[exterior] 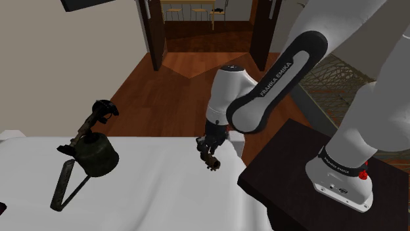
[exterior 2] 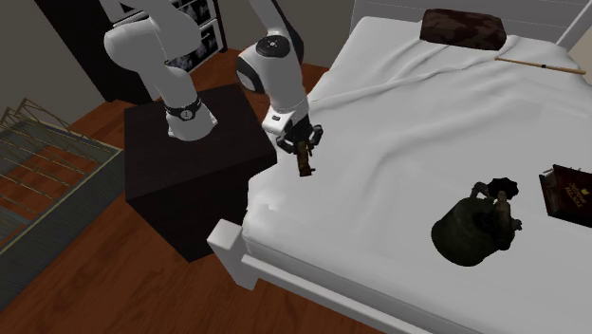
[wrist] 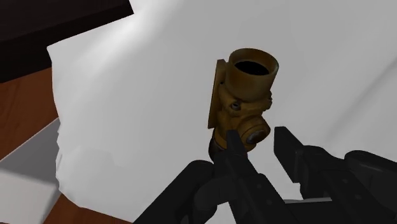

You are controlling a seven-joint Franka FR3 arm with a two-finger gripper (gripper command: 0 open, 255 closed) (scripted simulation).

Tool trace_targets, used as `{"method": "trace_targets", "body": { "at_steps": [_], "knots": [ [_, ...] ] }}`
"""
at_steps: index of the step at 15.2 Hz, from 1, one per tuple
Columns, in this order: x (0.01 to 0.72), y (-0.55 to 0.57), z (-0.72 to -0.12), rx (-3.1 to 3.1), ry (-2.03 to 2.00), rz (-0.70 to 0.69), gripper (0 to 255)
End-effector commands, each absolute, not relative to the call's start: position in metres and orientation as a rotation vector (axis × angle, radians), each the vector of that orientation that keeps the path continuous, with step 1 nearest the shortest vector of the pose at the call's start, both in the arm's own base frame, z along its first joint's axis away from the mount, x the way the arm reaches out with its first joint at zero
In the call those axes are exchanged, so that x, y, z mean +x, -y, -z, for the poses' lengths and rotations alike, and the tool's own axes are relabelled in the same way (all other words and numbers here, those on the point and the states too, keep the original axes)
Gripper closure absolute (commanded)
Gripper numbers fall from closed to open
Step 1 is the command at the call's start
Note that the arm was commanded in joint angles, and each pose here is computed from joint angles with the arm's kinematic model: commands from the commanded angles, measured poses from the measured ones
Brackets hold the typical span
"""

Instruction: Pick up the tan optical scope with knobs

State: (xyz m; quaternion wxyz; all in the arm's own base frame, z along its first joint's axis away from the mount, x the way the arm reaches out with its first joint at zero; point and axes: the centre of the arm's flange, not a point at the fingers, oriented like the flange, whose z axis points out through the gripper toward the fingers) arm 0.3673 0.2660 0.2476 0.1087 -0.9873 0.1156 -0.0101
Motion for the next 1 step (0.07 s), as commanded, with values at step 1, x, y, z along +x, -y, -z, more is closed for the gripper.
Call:
{"method": "trace_targets", "body": {
  "at_steps": [1],
  "knots": [
    [0.3678, -0.2658, -0.2518, -2.904, -0.340, 0.029, 255]
  ]
}}
